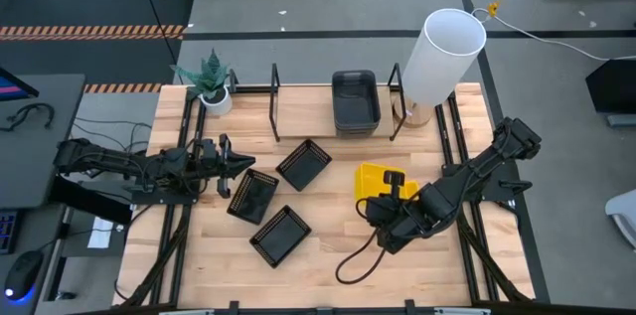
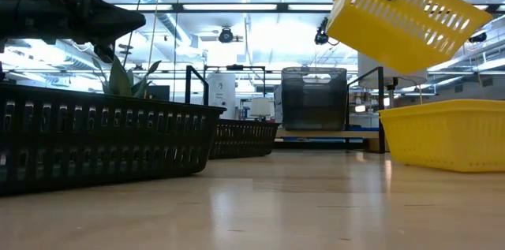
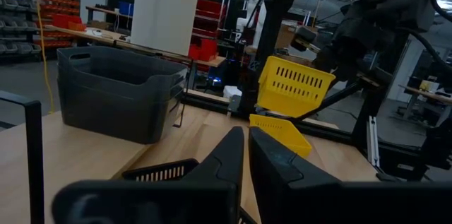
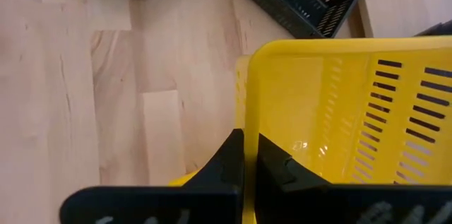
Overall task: Stack baskets on shelf by color
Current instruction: Stack the top yellow bin on the bottom yellow bins
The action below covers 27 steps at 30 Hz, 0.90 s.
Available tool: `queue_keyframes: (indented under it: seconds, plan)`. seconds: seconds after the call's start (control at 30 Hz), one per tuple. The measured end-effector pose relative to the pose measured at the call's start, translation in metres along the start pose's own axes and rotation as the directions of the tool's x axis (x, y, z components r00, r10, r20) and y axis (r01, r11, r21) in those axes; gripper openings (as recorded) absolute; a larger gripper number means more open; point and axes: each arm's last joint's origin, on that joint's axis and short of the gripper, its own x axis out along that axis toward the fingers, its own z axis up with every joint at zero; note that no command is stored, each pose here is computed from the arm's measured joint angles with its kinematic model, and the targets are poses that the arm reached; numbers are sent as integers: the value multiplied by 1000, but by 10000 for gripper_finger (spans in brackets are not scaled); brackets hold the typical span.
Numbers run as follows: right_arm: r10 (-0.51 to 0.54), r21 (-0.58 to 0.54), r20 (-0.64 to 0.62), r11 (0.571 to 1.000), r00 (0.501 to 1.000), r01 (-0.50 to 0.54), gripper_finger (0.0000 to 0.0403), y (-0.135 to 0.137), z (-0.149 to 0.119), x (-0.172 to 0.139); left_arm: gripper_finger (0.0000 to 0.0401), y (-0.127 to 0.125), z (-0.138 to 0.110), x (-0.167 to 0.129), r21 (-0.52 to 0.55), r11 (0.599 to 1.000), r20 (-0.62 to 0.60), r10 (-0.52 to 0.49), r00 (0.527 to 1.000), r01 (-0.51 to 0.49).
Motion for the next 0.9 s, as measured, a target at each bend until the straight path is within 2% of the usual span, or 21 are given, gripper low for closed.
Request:
queue_keyframes:
  seconds: [0.23,0.47,0.7,0.77,0.9]
  plan:
    - [36,4,-16,999,999,-36,11,5,-4,-3,38,0,0,0,0,1000,0,0,1000,0]
    - [91,32,-52,995,994,-89,11,10,-8,-6,31,0,0,0,0,1000,0,0,1000,0]
    - [58,47,-89,997,994,-54,11,10,-15,-9,32,0,0,0,0,1000,0,0,1000,0]
    - [48,92,-100,995,994,-39,11,9,-16,-9,36,0,0,0,0,1000,0,0,1000,0]
    - [73,279,-140,960,987,-31,11,5,-14,-6,39,0,0,0,0,1000,0,0,1000,0]
